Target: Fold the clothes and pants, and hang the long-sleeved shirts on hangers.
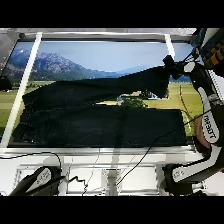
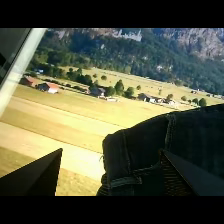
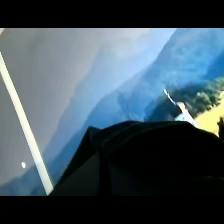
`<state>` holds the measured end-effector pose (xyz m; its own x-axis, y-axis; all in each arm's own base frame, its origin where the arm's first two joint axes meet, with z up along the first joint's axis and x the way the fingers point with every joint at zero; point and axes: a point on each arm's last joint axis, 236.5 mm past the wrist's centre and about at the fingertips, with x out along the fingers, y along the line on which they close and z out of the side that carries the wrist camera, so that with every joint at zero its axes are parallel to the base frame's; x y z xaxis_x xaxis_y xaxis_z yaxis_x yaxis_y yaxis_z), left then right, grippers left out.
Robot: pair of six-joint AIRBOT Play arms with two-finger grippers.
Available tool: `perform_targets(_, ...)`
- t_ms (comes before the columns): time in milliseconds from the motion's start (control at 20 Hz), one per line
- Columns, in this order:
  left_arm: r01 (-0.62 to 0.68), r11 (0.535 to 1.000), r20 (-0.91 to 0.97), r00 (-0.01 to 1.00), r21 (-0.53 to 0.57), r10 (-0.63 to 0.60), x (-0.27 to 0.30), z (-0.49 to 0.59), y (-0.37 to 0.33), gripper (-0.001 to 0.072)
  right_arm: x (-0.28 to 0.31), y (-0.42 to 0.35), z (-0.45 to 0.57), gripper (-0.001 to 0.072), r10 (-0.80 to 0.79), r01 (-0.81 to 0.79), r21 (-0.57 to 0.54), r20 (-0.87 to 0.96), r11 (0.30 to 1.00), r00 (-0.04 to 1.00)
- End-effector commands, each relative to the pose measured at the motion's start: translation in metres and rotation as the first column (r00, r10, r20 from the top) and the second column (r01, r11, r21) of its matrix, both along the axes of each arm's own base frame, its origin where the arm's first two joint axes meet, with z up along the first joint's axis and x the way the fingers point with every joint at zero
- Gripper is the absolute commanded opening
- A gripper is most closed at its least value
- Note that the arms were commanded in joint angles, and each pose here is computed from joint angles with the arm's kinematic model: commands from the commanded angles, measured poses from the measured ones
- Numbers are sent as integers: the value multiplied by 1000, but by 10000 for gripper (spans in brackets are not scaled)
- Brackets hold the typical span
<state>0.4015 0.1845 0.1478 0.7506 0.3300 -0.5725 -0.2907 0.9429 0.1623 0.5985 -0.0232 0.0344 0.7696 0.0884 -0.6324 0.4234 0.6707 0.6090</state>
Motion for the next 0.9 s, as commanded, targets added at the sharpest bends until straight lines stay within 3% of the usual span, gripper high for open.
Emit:
perform_targets(0, 2, 1000, 1, 1000, 1, -2, 0, 1, -1, 687, 27, -16, 16, 259, -79, 79, 7, 149, 997, 986)
perform_targets(50, 2, 1000, 1, 1000, 1, -2, 0, 1, -1, 687, 28, -18, 18, 565, -83, 83, 3, 160, 997, 984)
perform_targets(100, 2, 1000, 1, 1000, 1, -2, 0, 1, -1, 687, 27, -22, 18, 699, -83, 85, -7, 155, 996, 985)
perform_targets(250, 2, 1000, 1, 1000, 1, -2, 0, 1, -1, 687, 6, -44, 11, 682, -64, 68, -72, 61, 995, 996)
perform_targets(300, 2, 1000, 1, 1000, 1, -2, 0, 1, -1, 687, -7, -56, 8, 645, -37, 37, -120, 5, 992, 999)
perform_targets(400, 2, 1000, 1, 1000, 1, -2, 0, 1, -1, 687, -44, -79, -7, 442, 45, -75, -199, -154, 977, 987)
perform_targets(450, 2, 1000, 1, 1000, 1, -2, 0, 1, -1, 687, -66, -88, -19, 441, 83, -135, -201, -248, 970, 965)
perform_targets(550, 2, 1000, 1, 1000, 1, -2, 0, 1, -1, 687, -119, -97, -49, 451, 183, -268, -133, -449, 954, 875)
perform_targets(650, 2, 1000, 1, 1000, 1, -2, 0, 1, -1, 687, -152, -90, -71, 451, 285, -357, -31, -539, 934, 792)
perform_targets(750, 2, 1000, 1, 1000, 1, -2, 0, 0, -1, 687, -160, -70, -85, 452, 380, -410, 64, -527, 910, 760)
perform_targets(850, 2, 1000, 1, 1000, 1, -2, 0, 0, -1, 687, -148, -48, -94, 452, 410, -387, 147, -454, 910, 791)
